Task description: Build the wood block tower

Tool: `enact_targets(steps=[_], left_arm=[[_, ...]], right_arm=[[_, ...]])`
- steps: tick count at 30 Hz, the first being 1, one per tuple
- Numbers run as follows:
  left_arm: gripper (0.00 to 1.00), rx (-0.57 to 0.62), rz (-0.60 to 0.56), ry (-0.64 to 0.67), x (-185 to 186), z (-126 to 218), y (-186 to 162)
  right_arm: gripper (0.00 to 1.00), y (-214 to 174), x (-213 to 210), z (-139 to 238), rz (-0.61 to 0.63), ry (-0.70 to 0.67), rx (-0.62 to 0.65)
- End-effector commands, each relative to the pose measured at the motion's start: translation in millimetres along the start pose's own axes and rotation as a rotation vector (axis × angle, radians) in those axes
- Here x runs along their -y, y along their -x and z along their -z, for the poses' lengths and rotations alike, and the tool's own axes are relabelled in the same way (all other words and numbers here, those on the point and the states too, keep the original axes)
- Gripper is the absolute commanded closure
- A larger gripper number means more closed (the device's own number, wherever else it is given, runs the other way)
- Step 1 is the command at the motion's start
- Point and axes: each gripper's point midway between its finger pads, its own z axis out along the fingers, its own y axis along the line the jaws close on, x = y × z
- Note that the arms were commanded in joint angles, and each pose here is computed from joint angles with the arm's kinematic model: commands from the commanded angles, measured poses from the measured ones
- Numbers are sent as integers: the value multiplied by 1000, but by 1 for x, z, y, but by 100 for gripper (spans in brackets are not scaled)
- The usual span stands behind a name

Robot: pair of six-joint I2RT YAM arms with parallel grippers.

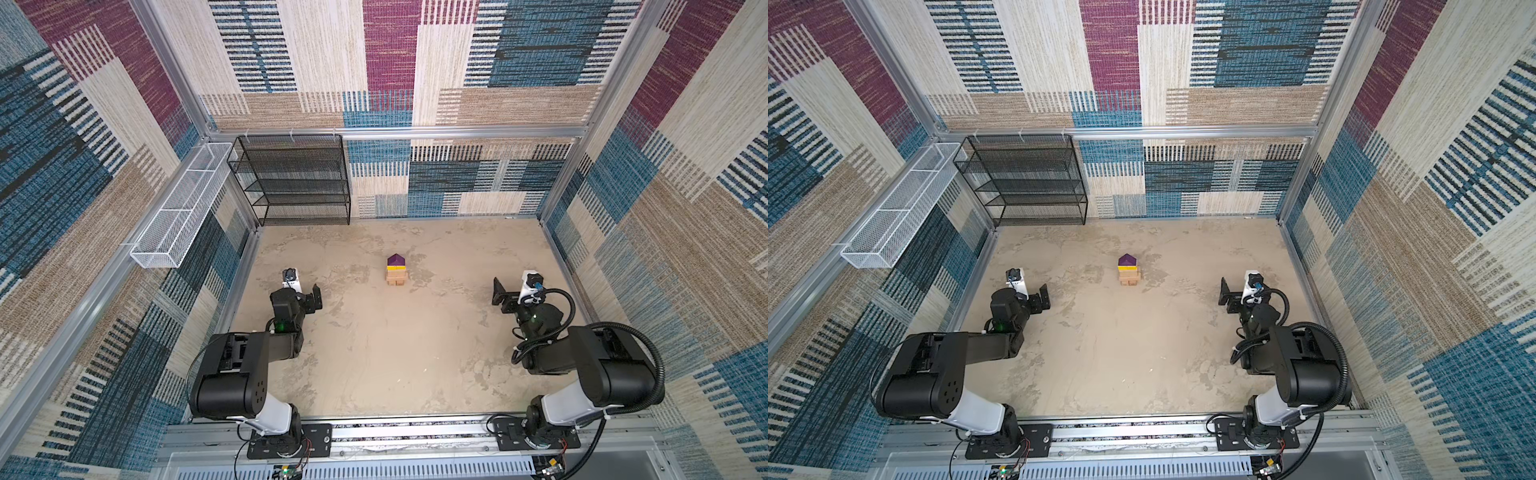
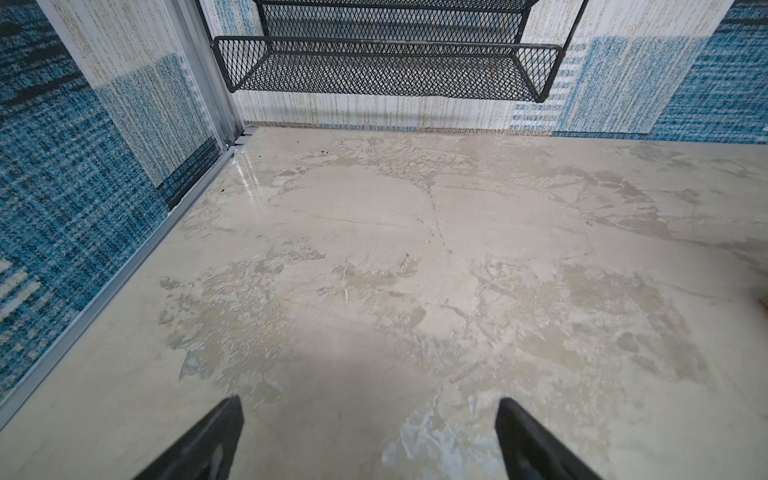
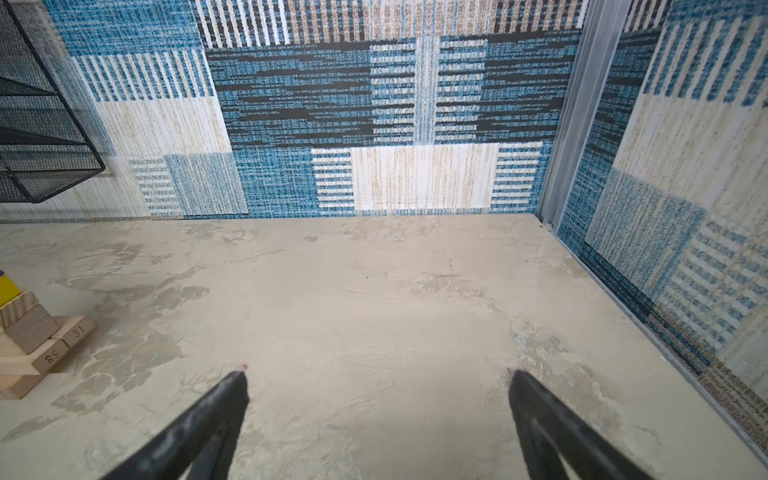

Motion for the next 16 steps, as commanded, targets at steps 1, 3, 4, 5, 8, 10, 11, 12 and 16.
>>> enact_targets(steps=[1,3,4,5,8,10,11,12,16], left_arm=[[1,11,-10,-28,4,-1,4],[1,9,-13,-27,4,-1,4],[1,11,-13,-27,4,-1,4],[1,11,-13,-28,5,-1,4],[1,11,-13,-30,5,-2,4],[1,12,-13,-29,5,-2,4],[1,11,-13,-30,5,-2,4],[1,10,-13,-30,5,-2,3],[1,11,-13,-28,5,-1,4]], right_arm=[[0,4,1,0,-8,-6,15],[0,5,1,-1,-8,-7,17],[0,5,1,-1,-8,-7,17],[0,5,1,-1,-9,-7,17],[0,5,1,-1,-8,-7,17],[0,4,1,0,-8,-7,16],[0,5,0,-1,-8,-6,16],[0,4,1,-1,-8,-8,15],[0,5,1,-1,-8,-8,16]])
